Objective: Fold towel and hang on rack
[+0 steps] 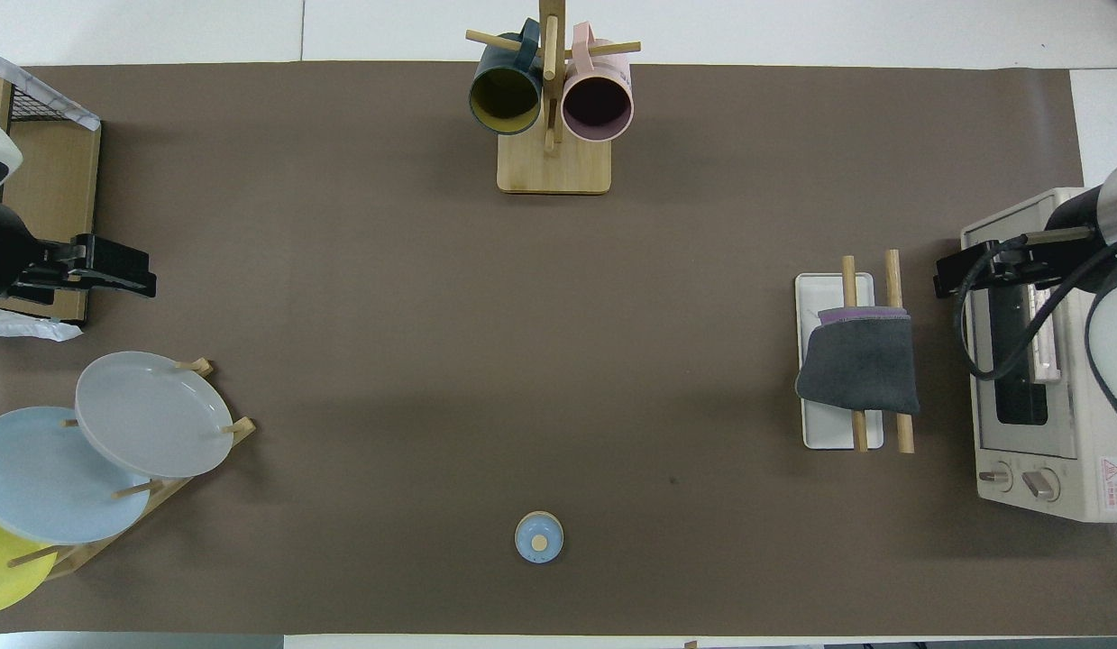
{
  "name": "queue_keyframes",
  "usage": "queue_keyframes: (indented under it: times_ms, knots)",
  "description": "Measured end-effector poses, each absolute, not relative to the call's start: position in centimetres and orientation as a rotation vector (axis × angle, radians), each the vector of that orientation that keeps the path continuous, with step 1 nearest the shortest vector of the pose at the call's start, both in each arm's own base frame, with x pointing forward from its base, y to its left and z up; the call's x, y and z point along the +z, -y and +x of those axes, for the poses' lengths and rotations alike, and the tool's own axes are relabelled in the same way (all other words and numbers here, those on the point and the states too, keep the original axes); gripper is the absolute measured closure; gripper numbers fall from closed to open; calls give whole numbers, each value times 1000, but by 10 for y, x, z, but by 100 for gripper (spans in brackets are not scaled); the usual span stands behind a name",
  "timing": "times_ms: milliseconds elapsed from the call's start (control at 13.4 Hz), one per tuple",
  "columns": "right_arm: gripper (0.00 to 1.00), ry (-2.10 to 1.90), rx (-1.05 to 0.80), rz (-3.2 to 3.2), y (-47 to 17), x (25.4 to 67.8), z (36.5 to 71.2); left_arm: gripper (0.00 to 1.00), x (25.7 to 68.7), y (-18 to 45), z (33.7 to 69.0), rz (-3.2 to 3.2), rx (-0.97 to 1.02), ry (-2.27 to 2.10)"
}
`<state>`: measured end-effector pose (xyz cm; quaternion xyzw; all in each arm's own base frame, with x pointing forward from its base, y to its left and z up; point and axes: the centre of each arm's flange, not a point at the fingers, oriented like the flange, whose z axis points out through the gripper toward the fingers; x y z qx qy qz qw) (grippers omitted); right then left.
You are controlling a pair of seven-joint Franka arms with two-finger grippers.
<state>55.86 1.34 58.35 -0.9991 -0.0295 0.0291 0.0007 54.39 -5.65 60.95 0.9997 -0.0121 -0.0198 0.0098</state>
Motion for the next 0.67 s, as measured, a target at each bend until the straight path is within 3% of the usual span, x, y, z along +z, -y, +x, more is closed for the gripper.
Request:
queue_keyframes:
  times_ms: [669]
  knots:
    - [0, 56, 184, -3135, -10, 578, 554, 0, 609, 41, 545, 3124, -61, -4]
